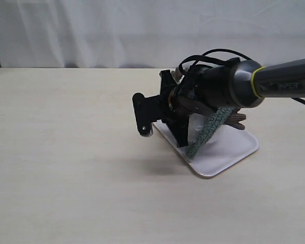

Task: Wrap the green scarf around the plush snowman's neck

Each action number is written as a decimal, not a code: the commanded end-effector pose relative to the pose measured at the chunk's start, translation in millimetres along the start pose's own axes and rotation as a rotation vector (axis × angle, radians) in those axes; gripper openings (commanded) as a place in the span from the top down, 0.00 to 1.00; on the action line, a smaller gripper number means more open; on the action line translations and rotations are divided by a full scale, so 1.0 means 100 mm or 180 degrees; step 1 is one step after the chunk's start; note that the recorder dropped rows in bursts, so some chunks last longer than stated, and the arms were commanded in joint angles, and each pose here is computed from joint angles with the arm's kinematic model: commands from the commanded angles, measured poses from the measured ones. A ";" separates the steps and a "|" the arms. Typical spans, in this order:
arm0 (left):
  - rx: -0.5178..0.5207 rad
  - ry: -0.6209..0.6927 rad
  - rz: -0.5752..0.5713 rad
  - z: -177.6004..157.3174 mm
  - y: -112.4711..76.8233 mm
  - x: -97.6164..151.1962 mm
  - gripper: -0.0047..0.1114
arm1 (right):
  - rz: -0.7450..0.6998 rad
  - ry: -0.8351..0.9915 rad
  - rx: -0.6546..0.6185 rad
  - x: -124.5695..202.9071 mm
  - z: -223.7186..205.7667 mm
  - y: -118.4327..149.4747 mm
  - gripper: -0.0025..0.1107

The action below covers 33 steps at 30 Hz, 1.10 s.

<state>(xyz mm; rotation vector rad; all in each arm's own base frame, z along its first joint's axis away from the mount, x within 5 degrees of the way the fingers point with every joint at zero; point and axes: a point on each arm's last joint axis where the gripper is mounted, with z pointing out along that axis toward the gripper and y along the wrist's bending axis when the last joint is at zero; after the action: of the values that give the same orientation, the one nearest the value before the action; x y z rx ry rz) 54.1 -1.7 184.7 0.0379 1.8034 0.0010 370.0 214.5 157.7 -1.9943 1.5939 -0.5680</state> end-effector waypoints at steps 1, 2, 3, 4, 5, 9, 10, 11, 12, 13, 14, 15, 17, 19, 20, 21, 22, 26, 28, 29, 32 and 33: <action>0.0013 -0.0042 -0.0009 0.00 0.00 -0.01 0.96 | 0.0266 -0.0024 0.0112 0.01 -0.15 -0.09 0.82; 0.0013 -0.0042 -0.0009 0.00 0.00 -0.01 0.96 | 0.0296 -0.0031 0.0132 0.01 -0.18 -0.11 0.76; 0.0013 -0.0042 -0.0009 0.00 0.00 -0.01 0.96 | 0.0344 -0.0039 0.0154 0.01 -0.20 -0.13 0.67; 0.0013 -0.0042 -0.0009 0.00 0.00 -0.01 0.96 | 0.0380 -0.0034 0.0160 0.02 -0.22 -0.14 0.58; 0.0013 -0.0042 -0.0009 0.00 0.00 -0.01 0.96 | 0.0432 -0.0033 0.0162 0.02 -0.23 -0.14 0.51; 0.0013 -0.0042 -0.0009 0.00 0.00 -0.01 0.96 | 0.0735 0.0057 0.0098 0.01 -0.29 -0.13 0.32; 0.0013 -0.0042 -0.0009 0.00 0.00 -0.01 0.96 | 0.0836 0.0079 0.0092 0.00 -0.33 -0.13 0.32; 0.0013 -0.0042 -0.0009 0.00 0.00 -0.01 0.96 | 0.0936 0.0107 0.0082 -0.01 -0.36 -0.13 0.32; 0.0013 -0.0042 -0.0009 0.00 0.00 -0.01 0.96 | 0.1013 0.0115 0.0083 -0.02 -0.39 -0.13 0.32; 0.0013 -0.0042 -0.0009 0.00 0.00 -0.01 0.96 | 0.1124 0.0138 0.0088 -0.03 -0.43 -0.14 0.32; 0.0013 -0.0042 -0.0009 0.00 0.00 -0.01 0.96 | 0.1242 0.0137 0.0085 -0.05 -0.48 -0.14 0.32; 0.0013 -0.0042 -0.0009 0.00 0.00 -0.01 0.96 | 0.1339 0.0161 0.0088 -0.05 -0.51 -0.14 0.32; 0.0013 -0.0042 -0.0009 0.00 0.00 -0.01 0.96 | 0.1505 0.0163 0.0098 -0.07 -0.62 -0.16 0.32; 0.0013 -0.0042 -0.0009 0.00 0.00 -0.01 0.96 | 0.1616 0.0146 0.0127 -0.10 -0.73 -0.18 0.34; 0.0013 -0.0042 -0.0009 0.00 0.00 -0.01 0.96 | 0.1670 0.0127 0.0150 -0.13 -0.80 -0.19 0.34; 0.0013 -0.0042 -0.0009 0.00 0.00 -0.01 0.96 | 0.1707 0.0093 0.0172 -0.16 -0.88 -0.20 0.35; 0.0013 -0.0042 -0.0009 0.00 0.00 -0.01 0.96 | 0.1733 0.0032 0.0213 -0.20 -0.97 -0.22 0.36; 0.0013 -0.0042 -0.0009 0.00 0.00 -0.01 0.96 | 0.2464 -0.0353 0.0441 -0.31 -1.34 -0.35 0.36; 0.0013 -0.0042 -0.0009 0.00 0.00 -0.01 0.96 | 0.3173 -0.0397 0.0484 -0.27 -1.51 -0.44 0.39; 0.0013 -0.0042 -0.0009 0.00 0.00 -0.01 0.96 | 0.3382 -0.0359 0.0465 -0.25 -1.61 -0.47 0.43; 0.0013 -0.0042 -0.0009 0.00 0.00 -0.01 0.96 | 0.3623 0.0002 0.0354 -0.13 -1.82 -0.49 0.50; 0.0013 -0.0042 -0.0009 0.00 0.00 -0.01 0.96 | 0.3651 0.0134 0.0346 -0.08 -1.87 -0.48 0.50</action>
<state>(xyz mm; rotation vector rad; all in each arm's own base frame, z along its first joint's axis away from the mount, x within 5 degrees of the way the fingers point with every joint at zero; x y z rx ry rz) 54.1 -1.7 184.7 0.0379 1.8034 0.0010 298.6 220.2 321.8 -0.8293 2.1598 -0.1564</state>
